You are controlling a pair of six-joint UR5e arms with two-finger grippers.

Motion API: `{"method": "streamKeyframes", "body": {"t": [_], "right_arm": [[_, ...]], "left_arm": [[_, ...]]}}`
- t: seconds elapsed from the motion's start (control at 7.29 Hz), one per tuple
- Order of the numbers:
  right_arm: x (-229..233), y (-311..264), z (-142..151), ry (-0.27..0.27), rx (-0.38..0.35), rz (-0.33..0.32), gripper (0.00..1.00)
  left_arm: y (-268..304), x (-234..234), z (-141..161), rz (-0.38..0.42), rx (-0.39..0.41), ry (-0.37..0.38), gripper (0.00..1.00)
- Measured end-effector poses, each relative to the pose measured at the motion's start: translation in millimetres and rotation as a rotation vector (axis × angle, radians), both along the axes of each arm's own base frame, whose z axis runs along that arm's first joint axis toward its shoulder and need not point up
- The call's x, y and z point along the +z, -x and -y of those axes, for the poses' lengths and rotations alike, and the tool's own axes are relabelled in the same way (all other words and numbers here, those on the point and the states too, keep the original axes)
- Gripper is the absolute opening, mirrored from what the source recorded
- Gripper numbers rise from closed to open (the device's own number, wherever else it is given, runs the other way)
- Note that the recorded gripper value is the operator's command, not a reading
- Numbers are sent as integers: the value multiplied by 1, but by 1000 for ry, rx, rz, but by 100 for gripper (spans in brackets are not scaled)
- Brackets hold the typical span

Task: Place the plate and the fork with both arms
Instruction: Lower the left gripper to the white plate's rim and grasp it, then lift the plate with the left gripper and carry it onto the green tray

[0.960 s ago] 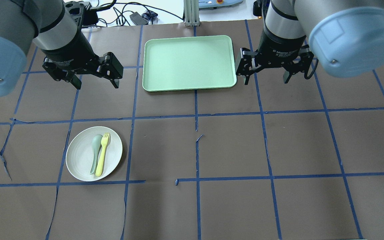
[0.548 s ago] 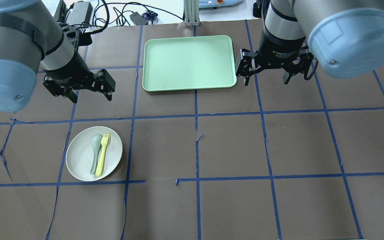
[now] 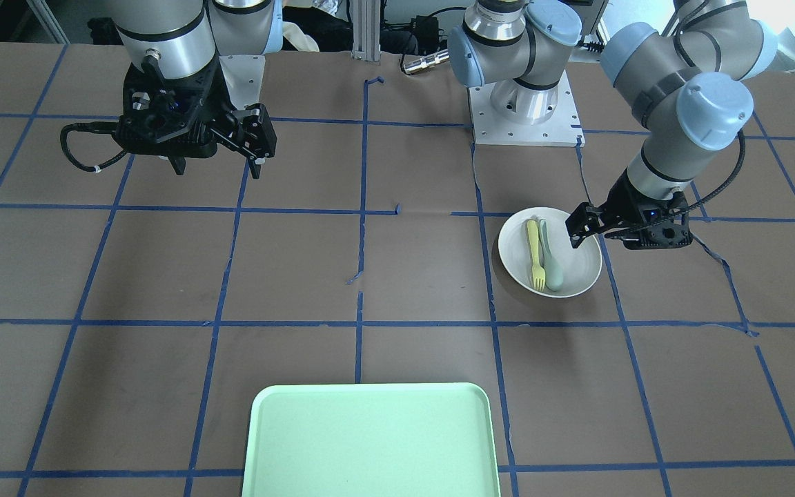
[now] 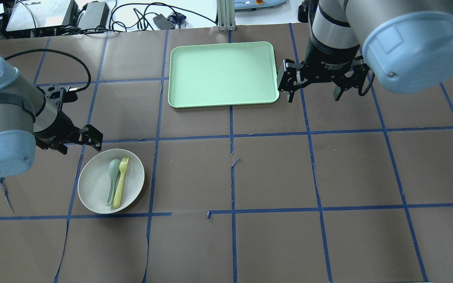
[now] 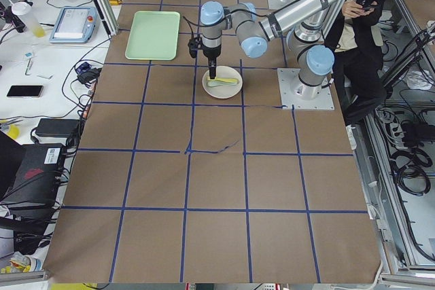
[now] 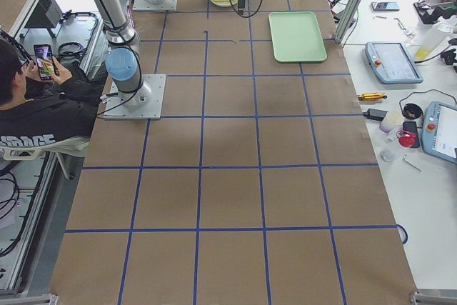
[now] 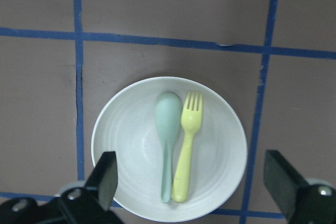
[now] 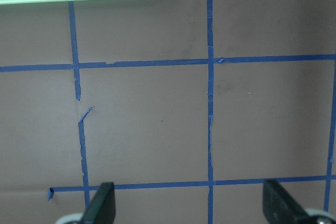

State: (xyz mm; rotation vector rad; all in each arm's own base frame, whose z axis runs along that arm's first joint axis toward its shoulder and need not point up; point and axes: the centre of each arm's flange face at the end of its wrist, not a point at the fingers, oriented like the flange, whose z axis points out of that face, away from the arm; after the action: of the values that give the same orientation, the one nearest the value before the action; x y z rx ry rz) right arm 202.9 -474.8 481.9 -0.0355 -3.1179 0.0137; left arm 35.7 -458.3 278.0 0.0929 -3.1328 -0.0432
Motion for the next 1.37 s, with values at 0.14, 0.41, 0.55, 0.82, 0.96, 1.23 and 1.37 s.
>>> {"method": "streamKeyframes", "body": {"t": [0.14, 0.41, 0.55, 0.82, 0.96, 1.23, 1.37], "right_arm": [[0, 0, 0, 0, 1, 0, 100], [0, 0, 0, 0, 1, 0, 100], [0, 0, 0, -1, 1, 0, 100], [0, 0, 0, -1, 1, 0, 100], [0, 0, 0, -1, 0, 0, 100], [0, 0, 0, -1, 1, 0, 100], [0, -1, 0, -1, 1, 0, 100]], "left_arm": [[-18, -26, -9, -15, -11, -30, 100], [-31, -70, -21, -12, -26, -21, 94], [-31, -85, -25, -7, -25, -11, 81], [-39, -98, -29, -9, -9, -15, 25], [-43, -100, -29, -11, 0, -17, 0], [-46, -101, -29, -10, 6, -15, 0], [-46, -101, -28, -10, 5, -13, 0]]}}
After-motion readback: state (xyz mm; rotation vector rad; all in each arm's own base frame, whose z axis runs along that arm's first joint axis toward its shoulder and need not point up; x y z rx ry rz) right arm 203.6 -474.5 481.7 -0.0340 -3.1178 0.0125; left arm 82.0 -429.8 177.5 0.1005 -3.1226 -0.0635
